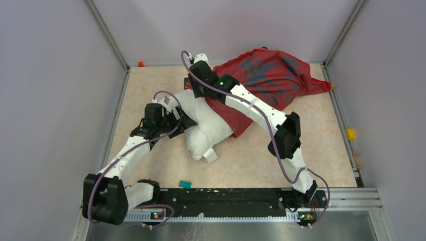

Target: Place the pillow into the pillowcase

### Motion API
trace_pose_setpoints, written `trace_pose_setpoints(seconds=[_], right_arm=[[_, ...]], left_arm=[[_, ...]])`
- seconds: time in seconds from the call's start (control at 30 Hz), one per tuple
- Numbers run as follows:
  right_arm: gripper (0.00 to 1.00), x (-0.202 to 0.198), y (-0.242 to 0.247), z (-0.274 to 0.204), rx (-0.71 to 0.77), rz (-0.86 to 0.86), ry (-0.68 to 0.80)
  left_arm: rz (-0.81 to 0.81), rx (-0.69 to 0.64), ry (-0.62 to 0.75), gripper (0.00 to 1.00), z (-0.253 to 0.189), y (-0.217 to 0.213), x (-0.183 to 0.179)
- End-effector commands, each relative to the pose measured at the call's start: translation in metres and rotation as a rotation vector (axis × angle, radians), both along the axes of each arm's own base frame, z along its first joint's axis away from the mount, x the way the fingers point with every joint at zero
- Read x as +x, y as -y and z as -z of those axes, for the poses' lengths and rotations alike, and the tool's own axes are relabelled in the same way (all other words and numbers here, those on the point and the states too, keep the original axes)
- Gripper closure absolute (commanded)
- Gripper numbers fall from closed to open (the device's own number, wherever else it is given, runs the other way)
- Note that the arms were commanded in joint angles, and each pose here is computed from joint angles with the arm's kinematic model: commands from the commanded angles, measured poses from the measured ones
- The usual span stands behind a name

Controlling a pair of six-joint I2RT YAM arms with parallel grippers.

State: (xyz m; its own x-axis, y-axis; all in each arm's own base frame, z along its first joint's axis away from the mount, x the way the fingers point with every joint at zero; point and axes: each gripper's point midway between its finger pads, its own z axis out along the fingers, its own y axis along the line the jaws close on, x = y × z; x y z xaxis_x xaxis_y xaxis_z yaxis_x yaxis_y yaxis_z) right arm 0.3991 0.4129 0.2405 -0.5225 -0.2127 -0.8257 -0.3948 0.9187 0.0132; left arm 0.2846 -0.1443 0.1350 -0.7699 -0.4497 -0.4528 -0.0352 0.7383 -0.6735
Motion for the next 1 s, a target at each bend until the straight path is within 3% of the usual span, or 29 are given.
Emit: trace_pose_setpoints(seconds=[0.0,0.13,0.23,0.43,0.67,0.97], right_arm=[[0.44,-0.013,0.024,-0.042,0.019,0.039,0.072],[0.33,-0.037,0.07,-0.043,-0.031,0.109,0.103],[0.29,-0.06,0.116,-0.016,-0.076,0.173,0.104],[0.25,-0.099,0.156,0.021,-0.013,0.195,0.094],[0.23,-0.132,0.141,0.064,0.048,0.131,0.058],[0.24,-0.118,0.149,0.104,-0.061,0.252,0.06]], left_arm=[[0.01,-0.121,0.082,0.22,-0.014,0.02,0.023],[-0.04,-0.104,0.027,0.74,-0.001,0.017,0.033],[-0.063,-0.096,0.016,0.9,-0.001,0.015,0.039],[-0.091,-0.07,0.008,0.98,0.0,0.011,0.047],[-0.092,-0.053,0.01,0.98,-0.003,0.01,0.052],[-0.093,-0.029,0.019,0.98,-0.007,0.007,0.055]])
